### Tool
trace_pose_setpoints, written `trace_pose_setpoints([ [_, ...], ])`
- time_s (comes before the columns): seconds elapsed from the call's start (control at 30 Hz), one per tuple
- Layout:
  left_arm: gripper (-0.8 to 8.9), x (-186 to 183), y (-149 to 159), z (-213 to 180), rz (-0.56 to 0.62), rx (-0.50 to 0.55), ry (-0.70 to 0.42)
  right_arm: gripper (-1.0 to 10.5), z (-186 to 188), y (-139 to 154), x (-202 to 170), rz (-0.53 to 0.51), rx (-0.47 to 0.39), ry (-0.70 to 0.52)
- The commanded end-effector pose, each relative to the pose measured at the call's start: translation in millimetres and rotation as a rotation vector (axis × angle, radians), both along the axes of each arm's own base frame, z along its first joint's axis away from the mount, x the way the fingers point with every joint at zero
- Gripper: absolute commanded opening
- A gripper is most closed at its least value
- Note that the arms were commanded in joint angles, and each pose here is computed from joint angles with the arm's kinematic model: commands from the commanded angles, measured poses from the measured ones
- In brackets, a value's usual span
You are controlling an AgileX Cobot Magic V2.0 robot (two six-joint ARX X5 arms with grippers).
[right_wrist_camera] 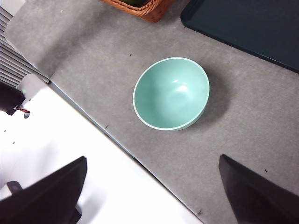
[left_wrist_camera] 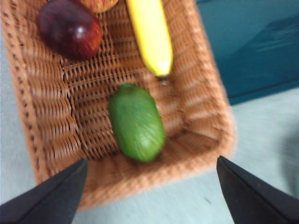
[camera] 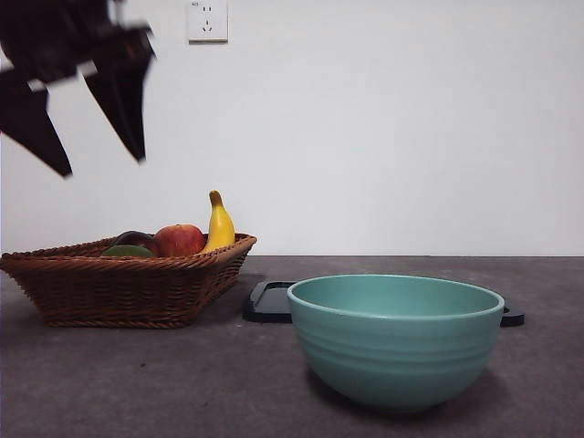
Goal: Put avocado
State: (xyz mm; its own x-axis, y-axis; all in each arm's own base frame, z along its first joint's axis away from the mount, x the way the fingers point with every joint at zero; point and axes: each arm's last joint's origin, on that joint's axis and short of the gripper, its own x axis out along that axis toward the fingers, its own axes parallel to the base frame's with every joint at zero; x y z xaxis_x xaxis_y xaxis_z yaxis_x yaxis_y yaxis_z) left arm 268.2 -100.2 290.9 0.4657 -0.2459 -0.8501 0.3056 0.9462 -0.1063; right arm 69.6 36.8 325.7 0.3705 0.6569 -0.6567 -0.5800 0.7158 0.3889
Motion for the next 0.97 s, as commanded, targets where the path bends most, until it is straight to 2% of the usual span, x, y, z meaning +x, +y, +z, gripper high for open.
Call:
trace_pose_setpoints([
  [0.03, 4.33, 18, -10, -13, 0.006, 0.046, -0.008, 4.5, 5, 1, 1, 0.009, 0.004, -0.024],
  [0.23, 4.33, 41, -21, -44, 0.009, 0.107, 0.018, 4.5, 5, 1, 1, 0.006, 0.007, -0.021],
  [0.73, 4.28, 66, -31, -93, 0.001, 0.139, 0.079, 4.5, 5, 1, 1, 0.002, 0.009, -0.017],
  [0.8, 3.91, 66, -32, -95, -0.001, 0.141, 0.084, 4.5, 5, 1, 1, 0.002, 0.009, -0.017],
  [0.9, 2.57, 66, -32, -95, -0.001, 0.143, 0.089, 4.5, 5, 1, 1, 0.002, 0.009, -0.017],
  [0.97, 2.02, 65, -32, -96, -0.003, 0.144, 0.093, 4.5, 5, 1, 1, 0.002, 0.009, -0.017],
])
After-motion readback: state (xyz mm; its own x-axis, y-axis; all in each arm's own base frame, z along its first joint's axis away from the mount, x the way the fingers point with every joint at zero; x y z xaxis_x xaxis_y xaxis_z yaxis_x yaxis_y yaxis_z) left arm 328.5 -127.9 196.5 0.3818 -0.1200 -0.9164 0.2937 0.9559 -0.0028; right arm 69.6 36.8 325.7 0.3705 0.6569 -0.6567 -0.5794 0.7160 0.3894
